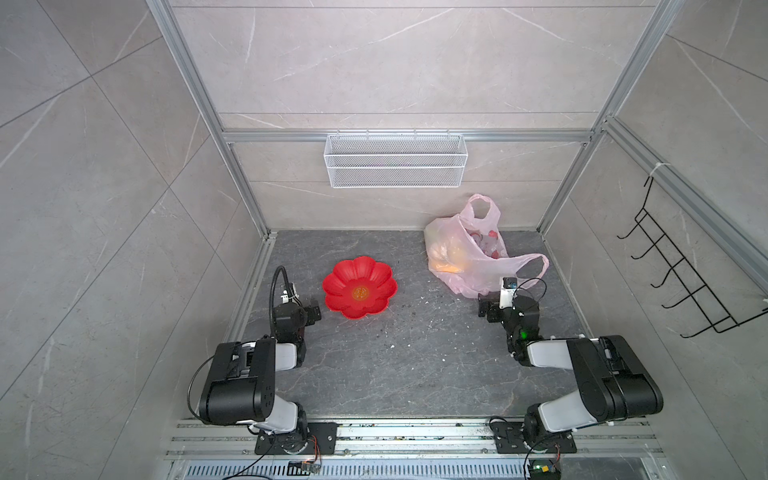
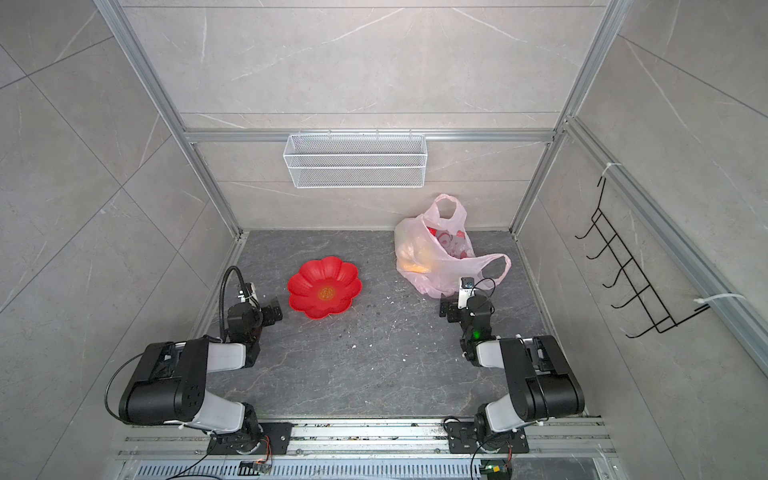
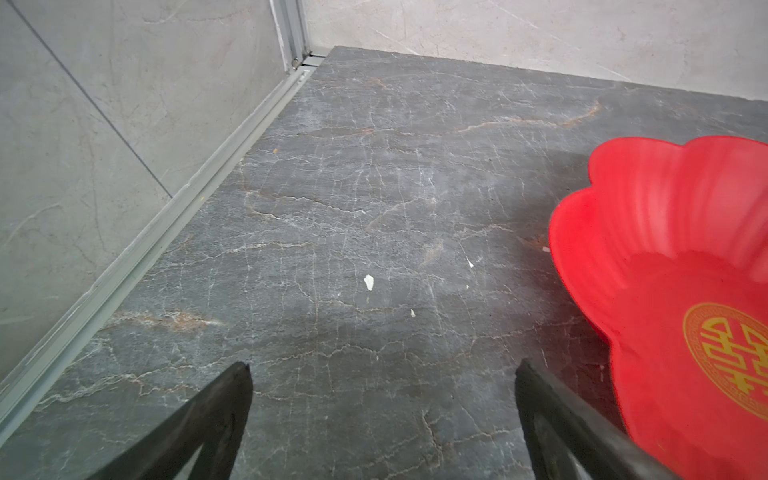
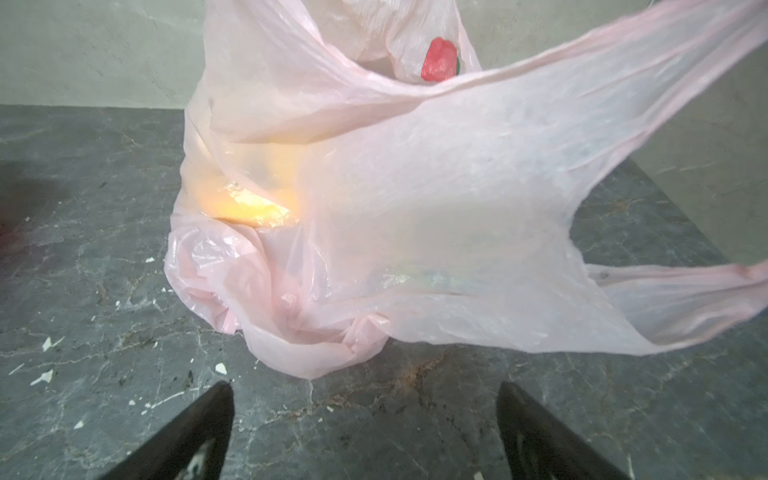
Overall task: Take the fake fruits out of the plastic bag
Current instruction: 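Reach left gripper to red plate rim while right gripper nears bag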
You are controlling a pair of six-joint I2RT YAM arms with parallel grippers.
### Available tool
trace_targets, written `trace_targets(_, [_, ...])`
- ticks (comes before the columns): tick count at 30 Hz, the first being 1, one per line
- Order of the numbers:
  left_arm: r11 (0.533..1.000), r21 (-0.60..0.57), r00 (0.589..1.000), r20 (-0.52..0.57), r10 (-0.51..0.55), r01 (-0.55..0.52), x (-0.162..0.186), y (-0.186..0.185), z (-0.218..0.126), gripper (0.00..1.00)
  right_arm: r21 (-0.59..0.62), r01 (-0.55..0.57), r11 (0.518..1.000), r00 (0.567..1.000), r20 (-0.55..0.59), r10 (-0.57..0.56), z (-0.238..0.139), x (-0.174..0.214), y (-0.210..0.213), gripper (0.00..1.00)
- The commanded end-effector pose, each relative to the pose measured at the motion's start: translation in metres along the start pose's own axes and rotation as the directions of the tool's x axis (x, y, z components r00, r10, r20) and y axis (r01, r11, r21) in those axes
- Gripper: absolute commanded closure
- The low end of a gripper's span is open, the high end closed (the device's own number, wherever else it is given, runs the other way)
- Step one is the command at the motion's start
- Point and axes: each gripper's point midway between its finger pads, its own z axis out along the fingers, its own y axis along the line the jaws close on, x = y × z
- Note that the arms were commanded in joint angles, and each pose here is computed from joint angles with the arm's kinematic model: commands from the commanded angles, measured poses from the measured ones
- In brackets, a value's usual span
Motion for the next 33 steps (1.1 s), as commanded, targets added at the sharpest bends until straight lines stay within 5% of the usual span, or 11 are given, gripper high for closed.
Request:
trace_targets(1, [1.000,-0.006,0.998,0.056,0.007,-0.006,-0.040,0.000,-0.011,0.00,0.068,0.012,0.998,0.996,-0.086,-0.006,-0.006,-0.030,-0.011,0.01])
trace_targets(5, [0.975,-0.161,0.985,0.103,-0.140,0.156,-0.083,0.031,-0.051,0.00,0.082,-0.098,0.992,0.985,-0.132,0.109,-0.019,-0.060,-0.011,0.01])
trace_targets(7, [0.927,-0.196,0.944,0.152,-0.294,0.320,-0.096,0.043,-0.074,0.00,0.084,-0.246,0.966,0.963,-0.095,0.254,-0.034,-0.075,-0.010,0.01])
trace_targets(9, [0.896,-0.134,0.900,0.179,-0.398,0.423,-0.099,0.039,-0.086,0.00,0.165,-0.392,0.905,0.903,-0.120,0.413,-0.046,-0.071,-0.020,0.01])
trace_targets(11, [0.907,-0.027,0.899,0.142,-0.413,0.421,-0.103,0.020,-0.090,0.00,0.066,-0.426,0.902,0.884,-0.185,0.430,-0.049,-0.077,-0.002,0.01])
trace_targets(13, [0.893,-0.060,0.895,0.037,-0.445,0.447,-0.096,0.017,-0.090,0.00,0.046,-0.448,0.893,0.862,-0.241,0.445,-0.053,-0.077,0.007,0.01])
trace_targets(15, [0.913,-0.052,0.911,-0.075,-0.407,0.404,-0.093,0.007,-0.086,0.00,0.068,-0.445,0.893,0.852,-0.273,0.446,-0.058,-0.076,0.008,0.01])
trace_targets(21, [0.905,-0.007,0.839,-0.372,-0.397,0.425,-0.067,-0.027,-0.073,0.00,0.035,-0.404,0.914,0.872,-0.289,0.396,-0.077,-0.085,0.029,0.01])
trace_targets(29, [0.914,0.025,0.768,-0.550,-0.327,0.406,-0.038,-0.049,-0.040,0.01,-0.026,-0.372,0.928,0.874,-0.348,0.341,-0.078,-0.077,0.055,0.08])
trace_targets(33, [0.915,0.043,0.733,-0.613,-0.293,0.402,-0.018,-0.058,-0.018,0.24,-0.050,-0.372,0.927,0.874,-0.355,0.332,-0.078,-0.078,0.062,0.15])
